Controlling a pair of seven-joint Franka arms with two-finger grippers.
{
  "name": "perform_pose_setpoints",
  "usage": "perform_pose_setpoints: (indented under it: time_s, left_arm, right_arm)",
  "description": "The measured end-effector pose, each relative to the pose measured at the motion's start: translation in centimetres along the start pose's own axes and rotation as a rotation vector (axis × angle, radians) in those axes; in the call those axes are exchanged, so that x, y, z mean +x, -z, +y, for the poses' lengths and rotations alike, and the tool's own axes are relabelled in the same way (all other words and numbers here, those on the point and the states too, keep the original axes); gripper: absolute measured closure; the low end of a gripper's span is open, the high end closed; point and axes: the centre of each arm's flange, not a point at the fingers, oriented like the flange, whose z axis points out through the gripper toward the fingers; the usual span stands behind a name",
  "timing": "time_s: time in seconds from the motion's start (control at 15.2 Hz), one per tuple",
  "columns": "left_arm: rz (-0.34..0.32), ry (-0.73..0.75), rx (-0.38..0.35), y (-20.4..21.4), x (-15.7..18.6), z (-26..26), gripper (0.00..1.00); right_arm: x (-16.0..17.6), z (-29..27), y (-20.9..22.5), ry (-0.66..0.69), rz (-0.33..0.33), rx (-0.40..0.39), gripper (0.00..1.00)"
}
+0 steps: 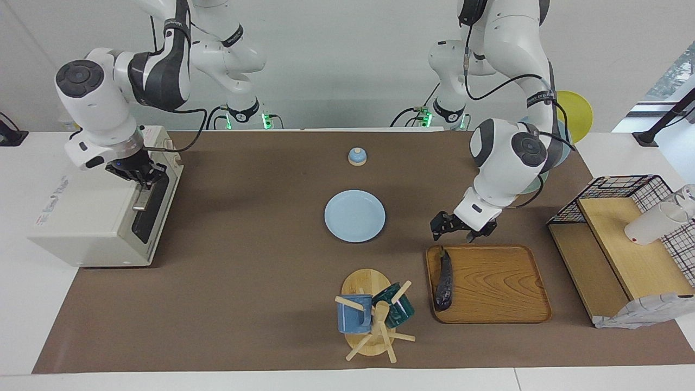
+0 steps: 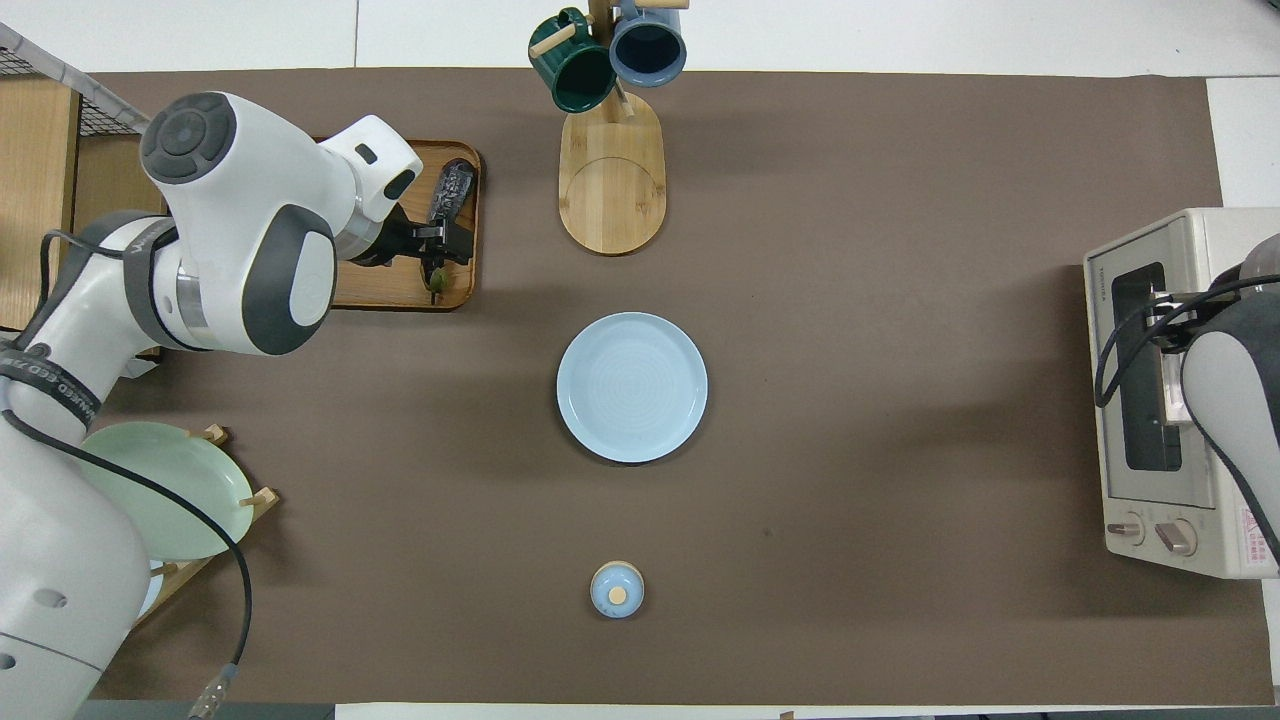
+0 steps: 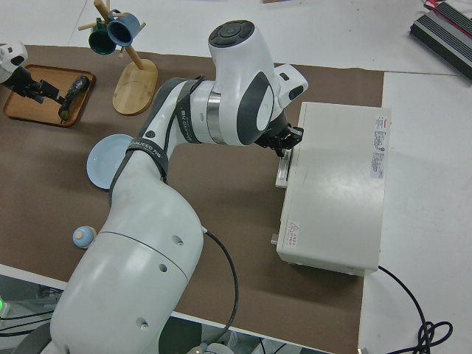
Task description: Put eggplant into oven
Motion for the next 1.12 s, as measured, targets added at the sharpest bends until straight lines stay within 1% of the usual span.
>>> perform_pose_setpoints:
  time_s: [0.26, 0.53, 0.72, 0.92, 1.12]
  left_arm:
    - [0.056, -0.004, -0.004, -2.6, 0.3, 0.3, 0.0]
    - [0.077, -0.01, -0.005, -4.3, 0.2, 0.6, 0.0]
    - [0.077, -0.014, -0.004, -5.5, 0.3, 0.6, 0.0]
    - [0.076, -0.031, 0.004, -5.9, 0.5, -0.3, 0.0]
    - [0.092, -0.032, 0.006, -5.2, 1.0, -0.8, 0.0]
  right_arm:
    - [-0.1, -0.2, -0.4, 0.004, 0.007, 0.0, 0.99]
    - [-0.4, -1.5, -0.8, 0.02, 0.03, 0.004, 0.99]
    - [-0.5, -3.6, -1.4, 0.005, 0.046, 0.032, 0.99]
    - [-0.6, -6.8, -3.5, -0.002, 0.06, 0.087, 0.99]
    - [-0.5, -9.7, -6.4, -0.02, 0.073, 0.108, 0.99]
